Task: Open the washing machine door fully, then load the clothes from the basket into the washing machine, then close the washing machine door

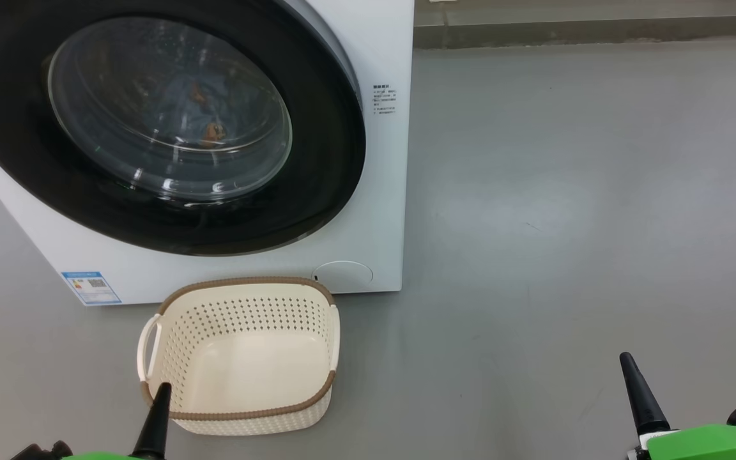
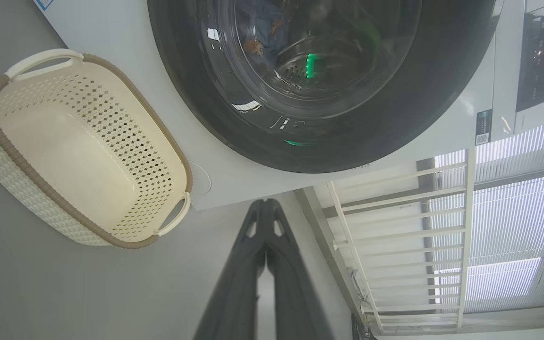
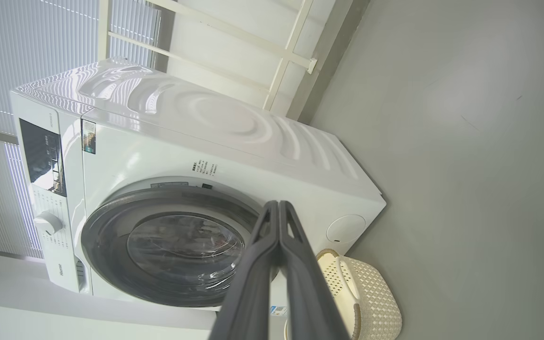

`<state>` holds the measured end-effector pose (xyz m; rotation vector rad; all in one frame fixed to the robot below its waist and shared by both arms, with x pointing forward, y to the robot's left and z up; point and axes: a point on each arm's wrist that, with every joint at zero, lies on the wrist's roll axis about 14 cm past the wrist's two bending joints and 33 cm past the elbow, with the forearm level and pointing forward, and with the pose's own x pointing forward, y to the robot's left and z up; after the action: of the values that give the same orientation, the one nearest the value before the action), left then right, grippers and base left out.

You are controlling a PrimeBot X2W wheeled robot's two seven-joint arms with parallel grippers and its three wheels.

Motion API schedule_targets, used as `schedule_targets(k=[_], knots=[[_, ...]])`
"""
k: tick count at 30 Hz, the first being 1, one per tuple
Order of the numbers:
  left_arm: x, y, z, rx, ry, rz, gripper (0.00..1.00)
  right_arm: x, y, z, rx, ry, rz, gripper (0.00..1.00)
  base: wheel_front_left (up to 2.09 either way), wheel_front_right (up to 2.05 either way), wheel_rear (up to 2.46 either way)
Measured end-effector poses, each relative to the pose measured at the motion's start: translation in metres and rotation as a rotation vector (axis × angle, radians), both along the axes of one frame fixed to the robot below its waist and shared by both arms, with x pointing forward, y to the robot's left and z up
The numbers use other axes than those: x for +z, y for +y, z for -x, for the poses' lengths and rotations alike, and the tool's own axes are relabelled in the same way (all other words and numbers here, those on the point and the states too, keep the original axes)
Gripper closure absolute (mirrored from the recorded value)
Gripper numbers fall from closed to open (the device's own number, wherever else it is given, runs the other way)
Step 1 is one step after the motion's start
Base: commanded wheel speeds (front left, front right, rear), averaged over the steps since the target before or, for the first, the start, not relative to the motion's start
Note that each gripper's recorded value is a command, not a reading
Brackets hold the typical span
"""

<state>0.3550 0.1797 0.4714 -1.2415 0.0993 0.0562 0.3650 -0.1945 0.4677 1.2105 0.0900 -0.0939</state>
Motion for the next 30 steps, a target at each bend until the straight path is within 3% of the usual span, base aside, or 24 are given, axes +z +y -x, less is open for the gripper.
schedule_targets(k=[30], knots=[[0.008, 0.005, -0.018, 0.015, -0.017, 0.311, 1.00, 0.010, -0.011, -0.007, -0.044, -0.039, -0.337, 1.00, 0.00, 0.00, 0.00]])
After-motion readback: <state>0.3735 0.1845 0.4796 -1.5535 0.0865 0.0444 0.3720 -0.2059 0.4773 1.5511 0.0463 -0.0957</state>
